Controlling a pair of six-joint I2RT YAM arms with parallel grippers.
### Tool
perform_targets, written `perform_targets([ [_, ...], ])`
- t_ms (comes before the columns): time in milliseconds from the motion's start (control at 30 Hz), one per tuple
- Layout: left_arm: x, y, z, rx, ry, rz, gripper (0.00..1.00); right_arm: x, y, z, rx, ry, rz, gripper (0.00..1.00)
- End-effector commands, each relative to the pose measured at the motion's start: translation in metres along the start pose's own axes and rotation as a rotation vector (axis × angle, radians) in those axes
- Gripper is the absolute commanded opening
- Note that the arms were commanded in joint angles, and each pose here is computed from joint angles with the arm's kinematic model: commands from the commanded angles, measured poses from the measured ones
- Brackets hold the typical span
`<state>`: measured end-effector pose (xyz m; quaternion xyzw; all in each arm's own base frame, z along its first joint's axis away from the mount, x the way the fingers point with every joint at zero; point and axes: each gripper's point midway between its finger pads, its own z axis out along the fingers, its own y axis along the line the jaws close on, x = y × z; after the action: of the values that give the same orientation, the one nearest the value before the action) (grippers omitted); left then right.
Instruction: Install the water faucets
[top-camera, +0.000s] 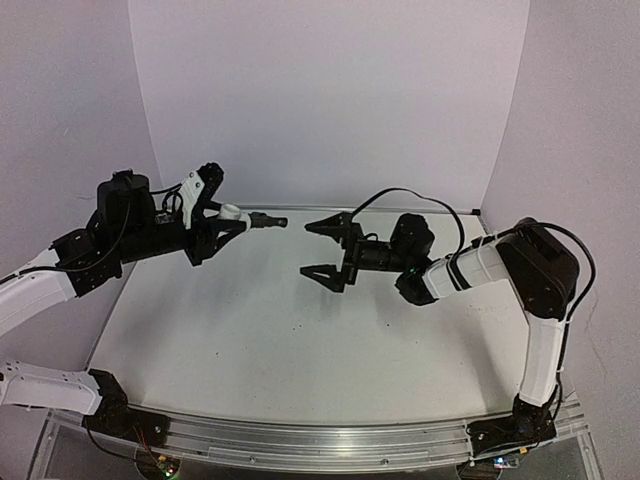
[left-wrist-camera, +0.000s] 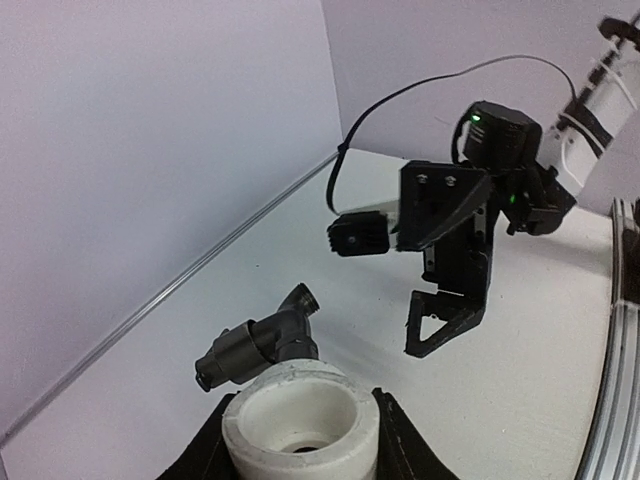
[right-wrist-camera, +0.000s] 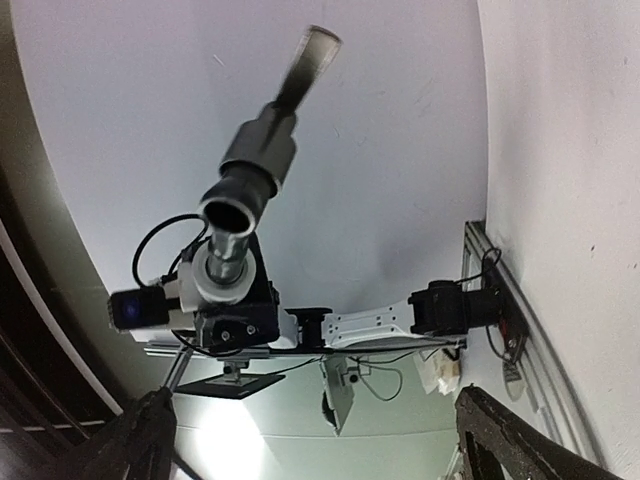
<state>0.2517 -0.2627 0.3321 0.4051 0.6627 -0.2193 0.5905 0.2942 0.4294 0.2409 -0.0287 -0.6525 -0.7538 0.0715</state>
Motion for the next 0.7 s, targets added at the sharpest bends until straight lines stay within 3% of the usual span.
perform_targets([
  [0,-0.080,0.043,-0.019,-0.147,-0.237,-0.241,0.00,0.011,0.056,-0.032,-0.063,0.006,-0.405,0.96],
  [133,-0.090,0.062,-0.028,-0.191,-0.282,-0.434,0.00,-0.003,0.058,-0.052,0.058,-0.061,-0.767,0.91],
  [267,-0.101,0.076,-0.039,-0.169,-0.337,-0.628,0.00,-0.018,0.037,-0.053,0.432,-0.106,-1.173,0.91],
  [333,-0.108,0.078,-0.039,-0.121,-0.349,-0.703,0.00,-0.020,0.042,-0.055,0.535,-0.129,-1.381,0.91],
  [500,-0.125,0.069,-0.035,0.022,-0.346,-0.816,0.00,-0.007,0.078,-0.045,0.483,-0.106,-1.634,0.90],
  [667,-0.139,0.052,-0.029,0.181,-0.310,-0.882,0.00,0.006,0.110,-0.026,0.311,-0.108,-1.719,0.89],
])
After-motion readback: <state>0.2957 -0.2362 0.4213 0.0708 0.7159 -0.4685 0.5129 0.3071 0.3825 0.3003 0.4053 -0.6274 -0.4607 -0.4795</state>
